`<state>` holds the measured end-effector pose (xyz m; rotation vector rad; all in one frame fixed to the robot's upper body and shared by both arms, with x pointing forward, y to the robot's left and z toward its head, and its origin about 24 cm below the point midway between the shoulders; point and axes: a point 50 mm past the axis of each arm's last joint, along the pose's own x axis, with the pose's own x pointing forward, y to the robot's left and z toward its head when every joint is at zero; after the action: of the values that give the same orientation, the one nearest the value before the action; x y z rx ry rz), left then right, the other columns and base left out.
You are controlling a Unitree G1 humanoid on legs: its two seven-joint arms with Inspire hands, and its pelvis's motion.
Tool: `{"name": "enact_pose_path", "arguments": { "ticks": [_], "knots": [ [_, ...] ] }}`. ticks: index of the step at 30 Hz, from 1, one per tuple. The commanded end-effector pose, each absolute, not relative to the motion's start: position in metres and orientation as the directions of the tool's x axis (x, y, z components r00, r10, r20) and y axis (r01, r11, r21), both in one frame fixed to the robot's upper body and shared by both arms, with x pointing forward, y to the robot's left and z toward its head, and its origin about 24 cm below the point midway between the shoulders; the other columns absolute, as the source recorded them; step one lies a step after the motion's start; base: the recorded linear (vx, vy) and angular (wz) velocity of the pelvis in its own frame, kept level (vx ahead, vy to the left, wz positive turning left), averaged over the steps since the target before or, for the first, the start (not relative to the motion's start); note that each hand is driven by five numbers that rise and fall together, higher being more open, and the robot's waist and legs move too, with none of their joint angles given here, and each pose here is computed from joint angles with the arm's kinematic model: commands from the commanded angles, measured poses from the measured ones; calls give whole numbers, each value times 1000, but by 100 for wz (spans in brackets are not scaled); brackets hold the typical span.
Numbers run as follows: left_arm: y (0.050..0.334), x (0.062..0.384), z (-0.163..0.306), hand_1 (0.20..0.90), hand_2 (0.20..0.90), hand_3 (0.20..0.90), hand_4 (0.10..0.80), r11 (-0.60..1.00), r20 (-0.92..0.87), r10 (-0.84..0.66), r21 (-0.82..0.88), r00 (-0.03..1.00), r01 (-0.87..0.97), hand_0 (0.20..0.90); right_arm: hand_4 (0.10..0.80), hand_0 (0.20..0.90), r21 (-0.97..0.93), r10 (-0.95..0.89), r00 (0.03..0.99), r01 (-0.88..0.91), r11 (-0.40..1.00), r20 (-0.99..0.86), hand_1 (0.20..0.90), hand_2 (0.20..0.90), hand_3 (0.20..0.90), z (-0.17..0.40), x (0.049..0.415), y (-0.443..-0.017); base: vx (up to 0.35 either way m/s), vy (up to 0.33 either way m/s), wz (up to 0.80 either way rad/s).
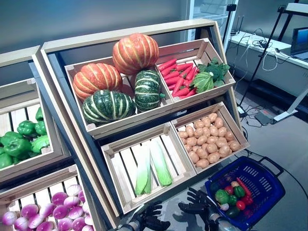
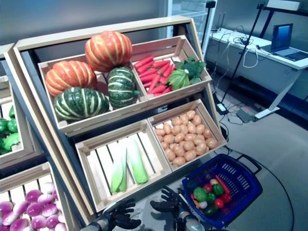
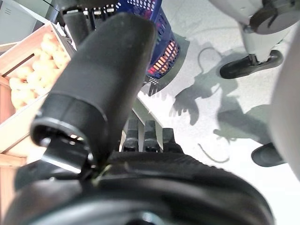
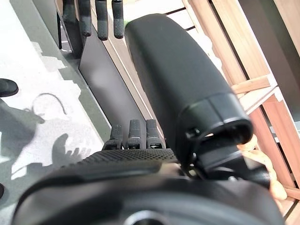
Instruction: Put vegetables into the basket
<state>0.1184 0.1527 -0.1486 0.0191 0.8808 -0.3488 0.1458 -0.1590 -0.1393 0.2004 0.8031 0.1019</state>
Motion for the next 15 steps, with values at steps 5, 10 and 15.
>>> {"name": "enact_pose_path", "arguments": {
  "ticks": [5,10,15],
  "knots": [
    [136,160,-136,900,900,900,800,905,-682,-356,-82,639,417,900,800,900,244,142,822,-4,970,-551,900,900,900,-118,187,-141,0,0,0],
    [132,161,-135,900,900,900,800,881,-686,-371,-47,626,471,900,800,900,255,136,795,24,967,-591,900,900,900,-123,182,-141,0,0,0],
    [129,163,-133,900,900,900,800,853,-672,-398,-20,625,522,900,800,900,293,138,769,66,954,-624,900,900,900,-128,178,-141,0,0,0]
  ]
}}
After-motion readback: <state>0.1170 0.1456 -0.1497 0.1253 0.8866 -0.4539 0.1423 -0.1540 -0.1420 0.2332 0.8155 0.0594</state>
